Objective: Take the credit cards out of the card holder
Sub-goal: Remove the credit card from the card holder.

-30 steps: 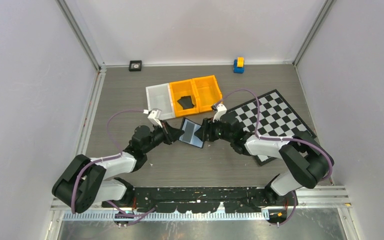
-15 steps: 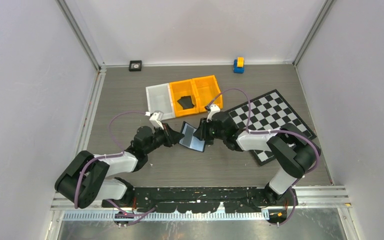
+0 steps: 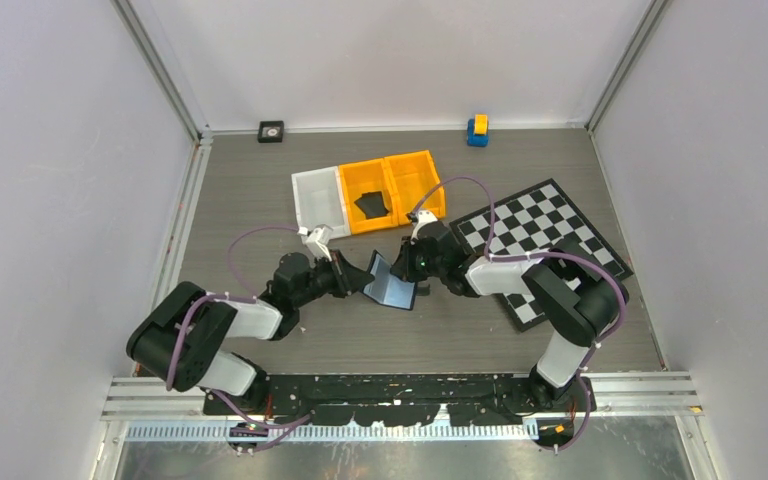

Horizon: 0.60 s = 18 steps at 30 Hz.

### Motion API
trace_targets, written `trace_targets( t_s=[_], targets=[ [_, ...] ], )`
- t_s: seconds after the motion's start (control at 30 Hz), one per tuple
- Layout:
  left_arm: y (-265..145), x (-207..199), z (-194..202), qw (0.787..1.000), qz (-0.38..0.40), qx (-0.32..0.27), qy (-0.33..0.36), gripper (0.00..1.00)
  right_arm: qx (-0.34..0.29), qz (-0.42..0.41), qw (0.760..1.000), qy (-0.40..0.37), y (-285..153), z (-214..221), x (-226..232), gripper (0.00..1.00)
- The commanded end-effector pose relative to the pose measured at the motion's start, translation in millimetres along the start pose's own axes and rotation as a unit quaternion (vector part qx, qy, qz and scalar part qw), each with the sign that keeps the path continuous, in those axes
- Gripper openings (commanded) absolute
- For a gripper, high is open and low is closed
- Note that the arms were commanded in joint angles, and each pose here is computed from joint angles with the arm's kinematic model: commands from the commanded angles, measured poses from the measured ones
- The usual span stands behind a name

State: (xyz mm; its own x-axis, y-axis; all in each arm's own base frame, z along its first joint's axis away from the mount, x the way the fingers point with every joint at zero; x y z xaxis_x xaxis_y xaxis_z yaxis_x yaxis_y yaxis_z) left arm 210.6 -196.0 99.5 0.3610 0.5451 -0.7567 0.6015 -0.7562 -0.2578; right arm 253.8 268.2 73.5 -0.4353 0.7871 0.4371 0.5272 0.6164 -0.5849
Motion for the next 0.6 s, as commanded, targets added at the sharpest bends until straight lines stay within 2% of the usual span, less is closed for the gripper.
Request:
trace_targets(
  t_s=[0.0,0.57],
  targets=[
    [6.7,-24.6,-13.1,0.997,0.079,-0.017,0.012,0.07,-0.019,-0.017,1.000,0.001,3.3,-14.4,10.9,0.12],
    [13.3,-30.8,-10.1,0.992,0.125,0.001,-0.009,0.05,-0.014,-0.032,0.999,0.000,3.7,-13.7,14.0,0.08]
  ],
)
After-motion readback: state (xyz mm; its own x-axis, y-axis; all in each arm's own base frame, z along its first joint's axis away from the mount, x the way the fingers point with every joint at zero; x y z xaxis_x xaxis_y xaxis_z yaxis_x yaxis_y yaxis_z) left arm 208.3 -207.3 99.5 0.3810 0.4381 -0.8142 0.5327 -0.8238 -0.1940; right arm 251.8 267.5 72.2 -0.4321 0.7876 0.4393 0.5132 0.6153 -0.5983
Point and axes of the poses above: each gripper's point midway between its finger pads, its own y axis out along the fingers, its own x axis along the line the jaws close on, z = x × y, the point moved 7 cm from there along -y, back along the fingers, and after that the axes turned 4 degrees about -y, right-handed, at the moved point
